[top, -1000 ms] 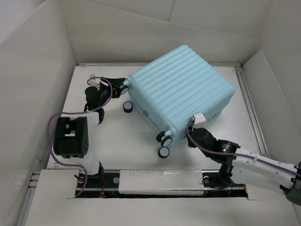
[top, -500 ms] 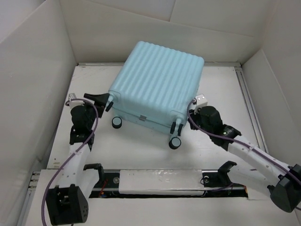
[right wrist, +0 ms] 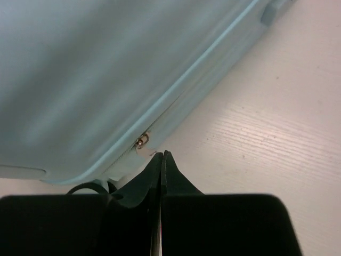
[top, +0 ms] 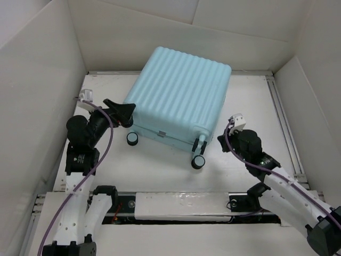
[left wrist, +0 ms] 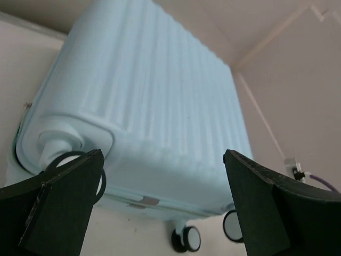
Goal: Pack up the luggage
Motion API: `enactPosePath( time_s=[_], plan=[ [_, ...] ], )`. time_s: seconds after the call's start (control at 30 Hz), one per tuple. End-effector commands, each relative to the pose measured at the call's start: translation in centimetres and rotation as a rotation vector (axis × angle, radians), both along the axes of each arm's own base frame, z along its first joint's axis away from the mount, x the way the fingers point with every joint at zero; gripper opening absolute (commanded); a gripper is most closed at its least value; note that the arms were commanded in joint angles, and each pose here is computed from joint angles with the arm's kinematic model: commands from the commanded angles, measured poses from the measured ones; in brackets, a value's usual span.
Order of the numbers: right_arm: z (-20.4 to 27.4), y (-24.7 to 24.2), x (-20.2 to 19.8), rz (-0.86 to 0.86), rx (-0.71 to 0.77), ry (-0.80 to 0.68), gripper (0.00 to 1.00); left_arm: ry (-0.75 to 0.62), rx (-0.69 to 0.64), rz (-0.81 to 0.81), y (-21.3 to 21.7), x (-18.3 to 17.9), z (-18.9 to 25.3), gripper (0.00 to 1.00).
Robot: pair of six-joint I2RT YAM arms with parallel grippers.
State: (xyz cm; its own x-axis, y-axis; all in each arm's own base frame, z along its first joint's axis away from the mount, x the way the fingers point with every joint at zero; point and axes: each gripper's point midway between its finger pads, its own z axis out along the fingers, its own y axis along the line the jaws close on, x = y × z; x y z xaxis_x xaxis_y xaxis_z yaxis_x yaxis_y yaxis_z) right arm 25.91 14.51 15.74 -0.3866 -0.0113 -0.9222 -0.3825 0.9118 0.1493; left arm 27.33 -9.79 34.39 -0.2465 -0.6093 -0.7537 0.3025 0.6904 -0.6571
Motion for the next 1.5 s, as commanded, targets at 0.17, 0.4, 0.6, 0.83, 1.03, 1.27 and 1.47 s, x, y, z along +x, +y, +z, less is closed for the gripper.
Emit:
enactPosePath(
  time_s=[0.17, 0.4, 0.6, 0.83, 1.03, 1.27, 1.47],
  plan=[
    [1.7, 0.9, 0.3, 0.026, 0.104, -0.103, 0.0, -0.001, 0.093, -0.114, -1.4, 0.6, 0.3, 0.93],
    [1.2, 0.2, -0.1, -0.002, 0.093, -0.081, 0.1, 0.001, 0.288, -0.019, -10.7, 4.3, 7.2, 0.93],
    [0.7, -0.3, -1.0, 0.012, 0.056, -0.044, 0.27, -0.099, 0.287, -0.183, -20.3, -5.2, 7.7, 0.89],
    [-0.1, 0.4, -0.5, 0.029, 0.103, -0.095, 0.45, 0.068, 0.398, -0.278, -20.6, -8.4, -5.0, 0.92],
    [-0.7, 1.2, 0.0, 0.059, 0.11, -0.117, 0.46, 0.116, 0.422, -0.442, -22.0, -10.8, -9.9, 0.96],
    [0.2, 2.2, 0.6, 0.122, 0.09, -0.192, 0.37, 0.133, 0.448, -0.506, -24.4, -11.0, -11.9, 0.98],
    [-0.7, 3.2, 0.7, 0.183, 0.069, -0.162, 0.4, 0.128, 0.453, -0.516, -25.3, -10.8, -11.6, 1.0]
  ],
)
